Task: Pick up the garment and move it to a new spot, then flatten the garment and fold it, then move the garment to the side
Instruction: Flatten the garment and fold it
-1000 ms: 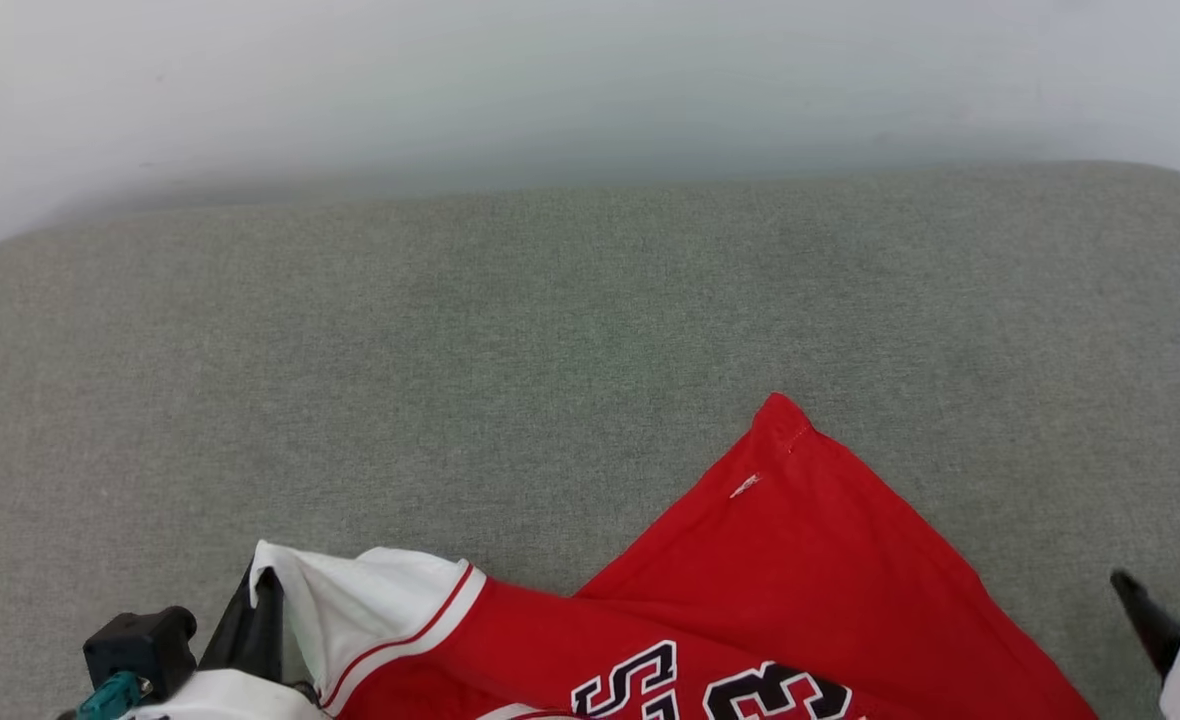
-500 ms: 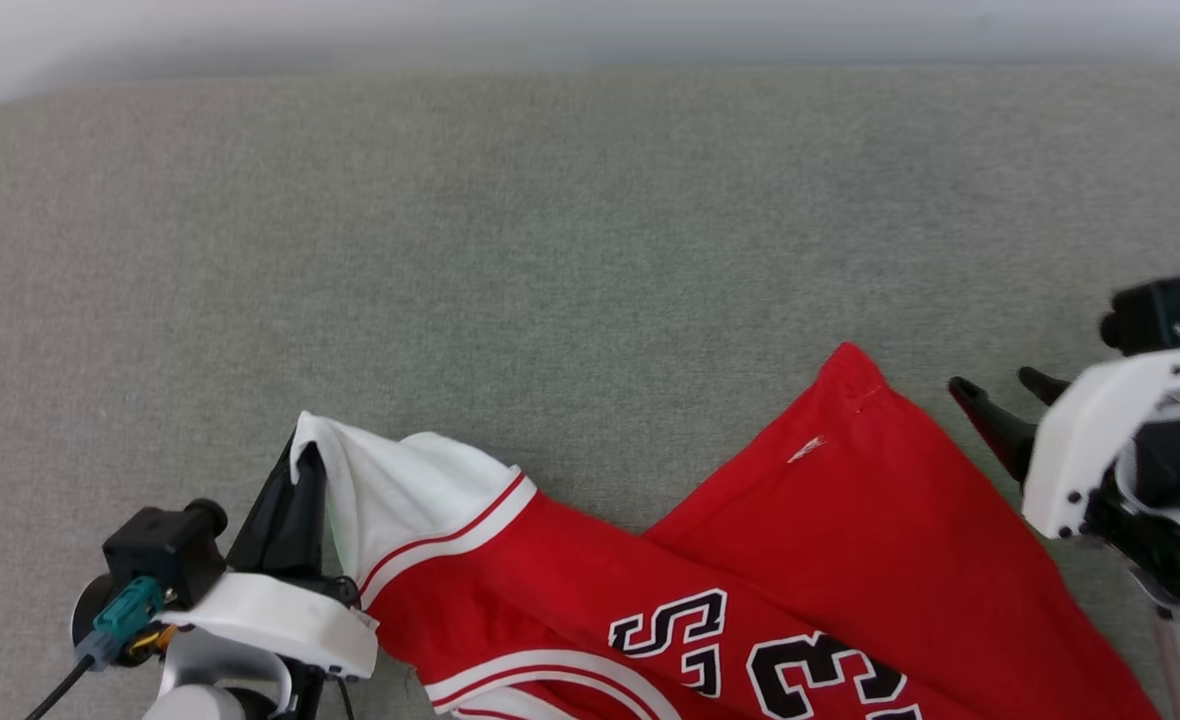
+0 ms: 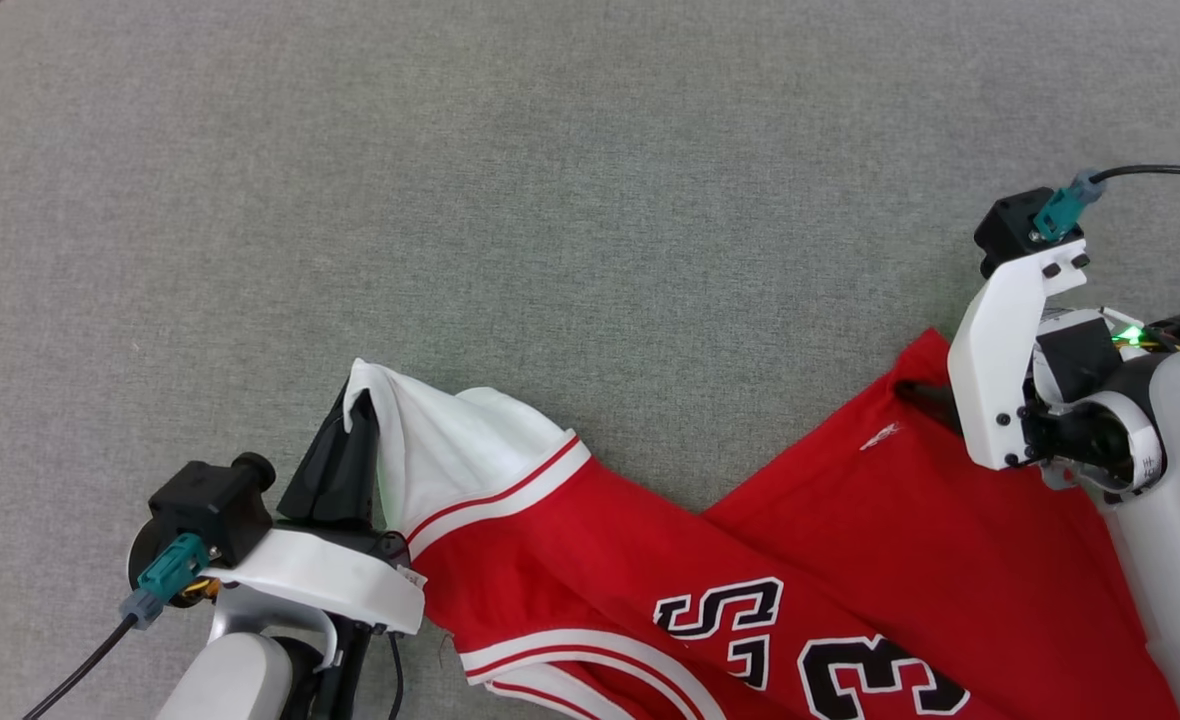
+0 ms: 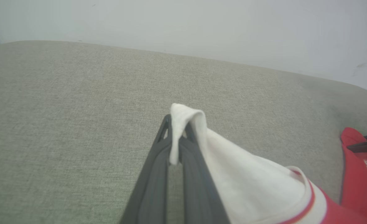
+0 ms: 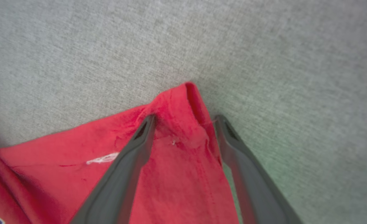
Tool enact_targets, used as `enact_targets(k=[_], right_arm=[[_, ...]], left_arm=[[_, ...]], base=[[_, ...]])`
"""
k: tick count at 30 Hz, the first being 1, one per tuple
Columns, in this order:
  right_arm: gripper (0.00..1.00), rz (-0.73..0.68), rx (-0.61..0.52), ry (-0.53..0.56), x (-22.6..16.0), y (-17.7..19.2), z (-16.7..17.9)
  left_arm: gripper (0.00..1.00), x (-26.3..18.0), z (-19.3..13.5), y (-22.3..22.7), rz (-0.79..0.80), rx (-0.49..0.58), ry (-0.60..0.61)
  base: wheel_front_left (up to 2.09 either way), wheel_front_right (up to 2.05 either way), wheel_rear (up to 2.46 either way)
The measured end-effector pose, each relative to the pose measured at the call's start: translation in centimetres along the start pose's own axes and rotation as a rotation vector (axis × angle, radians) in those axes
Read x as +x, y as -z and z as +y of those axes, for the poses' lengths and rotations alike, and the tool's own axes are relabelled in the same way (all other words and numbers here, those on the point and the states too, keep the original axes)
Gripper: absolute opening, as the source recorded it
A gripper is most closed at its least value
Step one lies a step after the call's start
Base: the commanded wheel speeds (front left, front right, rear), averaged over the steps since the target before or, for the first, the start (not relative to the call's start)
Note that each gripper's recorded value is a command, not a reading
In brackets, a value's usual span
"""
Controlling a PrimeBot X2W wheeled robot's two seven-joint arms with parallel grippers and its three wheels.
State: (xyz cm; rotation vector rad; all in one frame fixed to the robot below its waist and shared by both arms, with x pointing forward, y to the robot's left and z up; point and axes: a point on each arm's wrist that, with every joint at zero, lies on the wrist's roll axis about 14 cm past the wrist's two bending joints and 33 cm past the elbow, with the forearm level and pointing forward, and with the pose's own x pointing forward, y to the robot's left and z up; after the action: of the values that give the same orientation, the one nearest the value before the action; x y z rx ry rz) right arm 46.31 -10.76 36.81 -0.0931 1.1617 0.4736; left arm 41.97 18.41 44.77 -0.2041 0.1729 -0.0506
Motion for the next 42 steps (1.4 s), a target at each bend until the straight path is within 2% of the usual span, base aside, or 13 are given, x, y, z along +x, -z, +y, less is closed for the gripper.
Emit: enact_targets(k=[1, 2, 9, 13, 23, 32, 42], right_arm=[[0.07, 0.034, -0.005, -0.009, 0.5, 0.1, 0.1], [0.0, 0.037, -0.01, -0.011, 0.5, 0.1, 0.2], [0.0, -0.023, -0.017, -0.02, -0.6, -0.5, 0.8], [0.0, -0.181, -0.03, 0.001, -2.9, -2.7, 0.8], [0.0, -0.562, 0.001, 0.14, -12.0, -7.7, -2.2], [0.0, -0.839, 0.009, 0.261, -20.6, -11.7, -4.6], [0.0, -1.124, -0.031, 0.36, -27.3, -20.2, -6.9]], left_arm=[[0.0, 0.0, 0.3, 0.3, 0.006, -0.004, -0.007], [0.0, -0.1, 0.4, 0.4, 0.004, -0.009, -0.01], [0.0, -0.6, 0.9, -0.3, -0.015, -0.005, -0.023], [0.0, -0.9, 1.3, -2.4, -0.055, 0.028, -0.018], [0.0, 1.1, 0.5, -13.9, -0.285, 0.141, 0.042], [0.0, 5.2, -1.5, -22.8, -0.424, 0.157, 0.088], [0.0, 10.4, -2.6, -33.1, -0.615, 0.204, 0.101]], base=[[0.0, 0.0, 0.0], [0.0, 0.0, 0.0], [0.0, 0.0, 0.0], [0.0, 0.0, 0.0], [0.0, 0.0, 0.0], [0.0, 0.0, 0.0], [0.0, 0.0, 0.0]])
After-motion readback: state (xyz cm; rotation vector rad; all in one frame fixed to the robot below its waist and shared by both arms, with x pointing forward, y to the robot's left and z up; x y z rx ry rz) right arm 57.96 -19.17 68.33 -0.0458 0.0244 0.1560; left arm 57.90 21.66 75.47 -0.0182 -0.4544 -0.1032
